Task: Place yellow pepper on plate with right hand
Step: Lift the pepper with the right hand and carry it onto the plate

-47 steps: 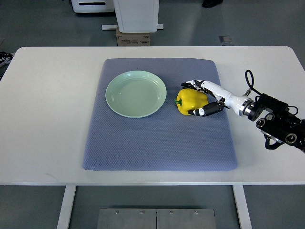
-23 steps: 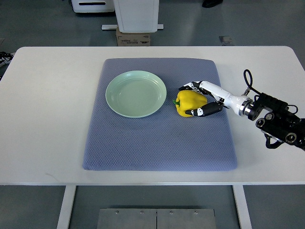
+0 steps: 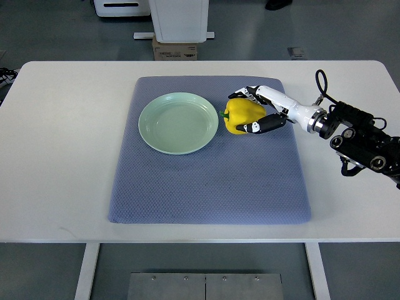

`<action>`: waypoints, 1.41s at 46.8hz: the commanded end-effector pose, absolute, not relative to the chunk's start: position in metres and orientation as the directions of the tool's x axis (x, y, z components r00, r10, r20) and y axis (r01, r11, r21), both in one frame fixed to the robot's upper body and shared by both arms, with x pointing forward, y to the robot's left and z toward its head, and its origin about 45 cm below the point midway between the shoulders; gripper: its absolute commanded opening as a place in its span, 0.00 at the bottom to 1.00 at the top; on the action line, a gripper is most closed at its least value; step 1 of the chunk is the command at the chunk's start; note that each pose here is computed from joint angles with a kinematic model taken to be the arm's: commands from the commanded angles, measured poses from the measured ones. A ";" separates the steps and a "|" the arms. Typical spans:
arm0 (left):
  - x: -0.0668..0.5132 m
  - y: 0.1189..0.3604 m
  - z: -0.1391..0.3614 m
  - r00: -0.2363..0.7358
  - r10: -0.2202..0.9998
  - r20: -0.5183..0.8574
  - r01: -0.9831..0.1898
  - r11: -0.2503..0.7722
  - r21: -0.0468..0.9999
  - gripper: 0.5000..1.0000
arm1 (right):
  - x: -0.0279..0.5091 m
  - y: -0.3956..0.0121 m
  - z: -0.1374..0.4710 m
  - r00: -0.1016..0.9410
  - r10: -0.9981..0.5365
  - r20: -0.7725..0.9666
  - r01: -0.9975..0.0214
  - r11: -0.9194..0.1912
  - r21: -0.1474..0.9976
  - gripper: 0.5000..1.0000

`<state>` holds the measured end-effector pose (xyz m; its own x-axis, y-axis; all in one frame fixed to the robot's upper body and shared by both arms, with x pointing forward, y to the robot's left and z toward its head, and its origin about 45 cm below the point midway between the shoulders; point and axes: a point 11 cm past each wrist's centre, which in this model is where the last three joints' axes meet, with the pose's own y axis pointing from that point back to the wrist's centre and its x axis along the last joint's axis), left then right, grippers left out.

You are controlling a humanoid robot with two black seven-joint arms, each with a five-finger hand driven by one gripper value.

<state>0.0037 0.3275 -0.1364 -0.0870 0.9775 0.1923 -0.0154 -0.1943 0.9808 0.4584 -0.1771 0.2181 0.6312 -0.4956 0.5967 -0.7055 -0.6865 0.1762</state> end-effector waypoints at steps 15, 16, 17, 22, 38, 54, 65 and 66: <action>0.004 0.328 -0.136 -0.086 0.978 0.192 -0.015 -0.194 0.981 1.00 | 0.456 -0.101 0.227 0.681 -0.440 0.585 -0.650 -0.732 0.205 0.00; 0.004 0.328 -0.136 -0.088 0.977 0.192 -0.015 -0.194 0.981 1.00 | 0.455 -0.097 0.228 0.683 -0.437 0.585 -0.646 -0.735 0.205 0.00; 0.004 0.328 -0.136 -0.086 0.978 0.192 -0.015 -0.194 0.981 1.00 | 0.455 -0.094 0.227 0.686 -0.433 0.584 -0.643 -0.737 0.208 0.00; 0.004 0.328 -0.136 -0.086 0.978 0.192 -0.015 -0.194 0.981 1.00 | 0.450 -0.076 0.225 0.702 -0.416 0.578 -0.628 -0.745 0.226 0.00; 0.004 0.328 -0.136 -0.086 0.978 0.192 -0.015 -0.194 0.981 1.00 | 0.442 -0.048 0.216 0.727 -0.393 0.563 -0.618 -0.732 0.287 0.00; 0.004 0.328 -0.136 -0.088 0.977 0.192 -0.015 -0.194 0.981 1.00 | 0.446 -0.060 0.201 0.703 -0.434 0.564 -0.679 -0.645 0.350 0.00; 0.004 0.328 -0.136 -0.088 0.977 0.192 -0.015 -0.194 0.981 1.00 | 0.448 -0.069 0.194 0.675 -0.492 0.550 -0.725 -0.582 0.369 0.00; 0.004 0.328 -0.136 -0.086 0.978 0.192 -0.015 -0.194 0.981 1.00 | 0.448 -0.069 0.194 0.672 -0.499 0.547 -0.728 -0.579 0.366 0.00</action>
